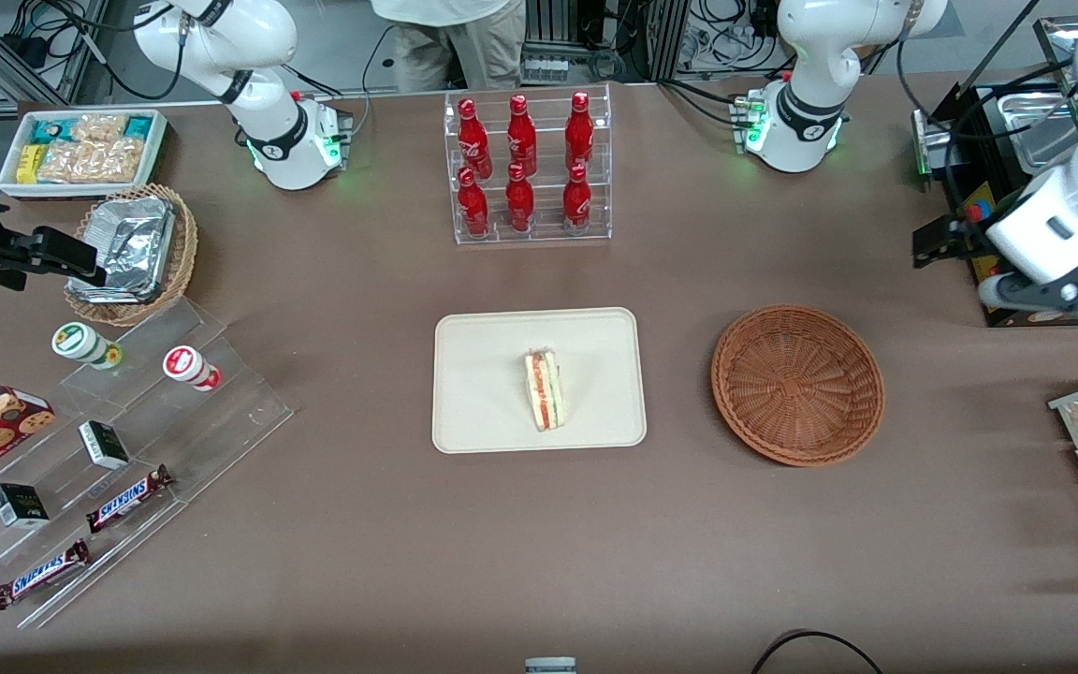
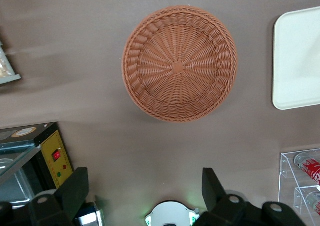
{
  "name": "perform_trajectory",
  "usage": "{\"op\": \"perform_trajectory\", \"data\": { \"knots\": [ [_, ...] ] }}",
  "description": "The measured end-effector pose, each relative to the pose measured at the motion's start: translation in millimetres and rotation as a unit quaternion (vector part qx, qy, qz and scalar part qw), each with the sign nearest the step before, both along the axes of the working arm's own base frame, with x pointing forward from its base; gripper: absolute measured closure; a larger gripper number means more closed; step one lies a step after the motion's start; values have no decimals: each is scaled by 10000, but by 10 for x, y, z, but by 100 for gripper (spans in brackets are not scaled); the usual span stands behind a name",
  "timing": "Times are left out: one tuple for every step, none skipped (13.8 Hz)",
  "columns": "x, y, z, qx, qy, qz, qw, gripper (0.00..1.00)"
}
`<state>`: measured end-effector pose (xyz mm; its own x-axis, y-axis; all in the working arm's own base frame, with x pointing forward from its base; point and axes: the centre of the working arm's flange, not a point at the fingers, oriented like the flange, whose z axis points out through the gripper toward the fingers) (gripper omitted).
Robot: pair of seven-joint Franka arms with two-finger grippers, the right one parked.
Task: Place sandwich from basket to tray
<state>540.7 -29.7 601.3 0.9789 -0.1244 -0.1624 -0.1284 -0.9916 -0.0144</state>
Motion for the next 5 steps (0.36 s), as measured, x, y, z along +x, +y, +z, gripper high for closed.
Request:
{"op": "perform_trajectory", "data": {
  "knots": [
    [-22,48,48,1,-41,40,10000,0],
    [-34,86,74,2,-65,71,10000,0],
    [-37,115,81,1,-71,96,9999,0],
    [-36,137,79,-1,-70,117,9999,0],
    [-35,175,80,-5,-70,153,9999,0]
  ]
}}
